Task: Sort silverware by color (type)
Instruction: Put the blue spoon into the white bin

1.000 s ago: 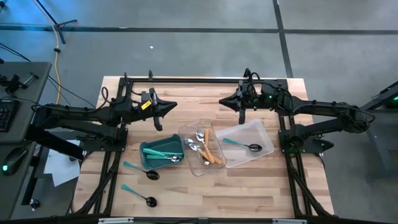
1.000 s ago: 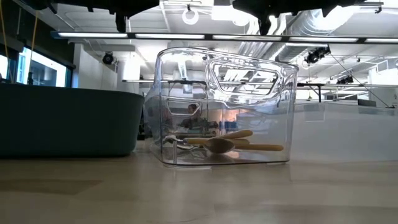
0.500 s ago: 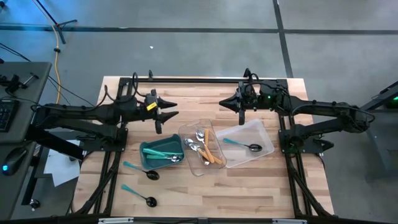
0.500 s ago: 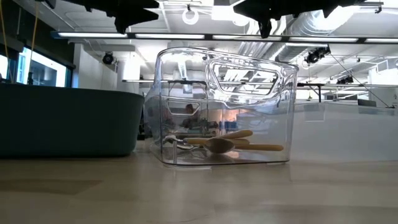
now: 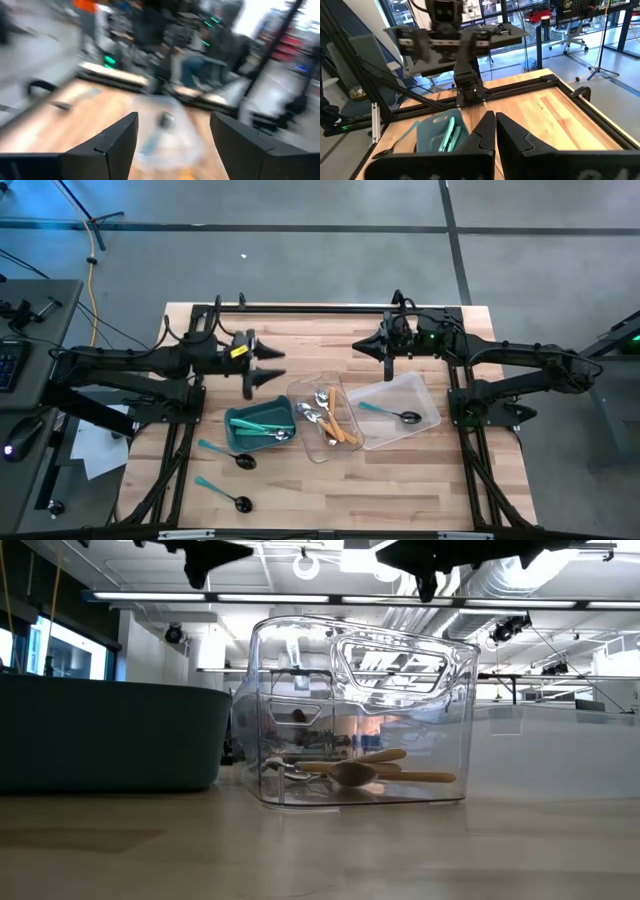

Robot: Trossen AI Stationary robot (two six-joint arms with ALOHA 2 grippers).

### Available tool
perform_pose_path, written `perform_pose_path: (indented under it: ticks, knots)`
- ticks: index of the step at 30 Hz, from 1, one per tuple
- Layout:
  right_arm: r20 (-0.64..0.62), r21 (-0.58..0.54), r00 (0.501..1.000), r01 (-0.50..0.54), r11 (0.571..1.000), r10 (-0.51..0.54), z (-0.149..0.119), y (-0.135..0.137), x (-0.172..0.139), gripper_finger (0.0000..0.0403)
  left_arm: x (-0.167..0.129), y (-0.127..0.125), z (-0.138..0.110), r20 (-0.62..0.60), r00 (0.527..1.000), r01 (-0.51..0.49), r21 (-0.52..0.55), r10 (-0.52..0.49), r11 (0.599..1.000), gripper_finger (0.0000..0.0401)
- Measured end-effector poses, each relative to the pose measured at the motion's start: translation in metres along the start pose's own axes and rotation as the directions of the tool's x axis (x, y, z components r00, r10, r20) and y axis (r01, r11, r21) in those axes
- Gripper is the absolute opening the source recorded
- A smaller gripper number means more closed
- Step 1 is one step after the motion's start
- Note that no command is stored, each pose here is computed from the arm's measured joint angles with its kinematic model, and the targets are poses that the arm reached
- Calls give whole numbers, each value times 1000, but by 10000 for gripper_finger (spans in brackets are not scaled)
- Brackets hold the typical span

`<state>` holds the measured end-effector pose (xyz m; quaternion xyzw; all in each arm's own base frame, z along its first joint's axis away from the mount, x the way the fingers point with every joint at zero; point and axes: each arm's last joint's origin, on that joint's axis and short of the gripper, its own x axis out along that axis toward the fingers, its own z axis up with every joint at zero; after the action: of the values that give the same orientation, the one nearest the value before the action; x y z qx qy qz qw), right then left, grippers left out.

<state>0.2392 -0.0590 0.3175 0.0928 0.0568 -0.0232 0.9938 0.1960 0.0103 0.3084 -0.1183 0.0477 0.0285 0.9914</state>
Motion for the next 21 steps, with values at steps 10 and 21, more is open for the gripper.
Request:
perform_pose_path:
  ticks: [10, 21]
  knots:
    - [-34, -2, 999, 7, 1000, -8, -3, -1, 0, 0, -24, -57, 34, -487, 863, 130, -38, -132, 991, 224]
    - [-58, -11, 998, 34, 999, -35, -6, -3, -1, 0, -39, -152, -12, -892, 429, 301, -7, -142, 954, 207]
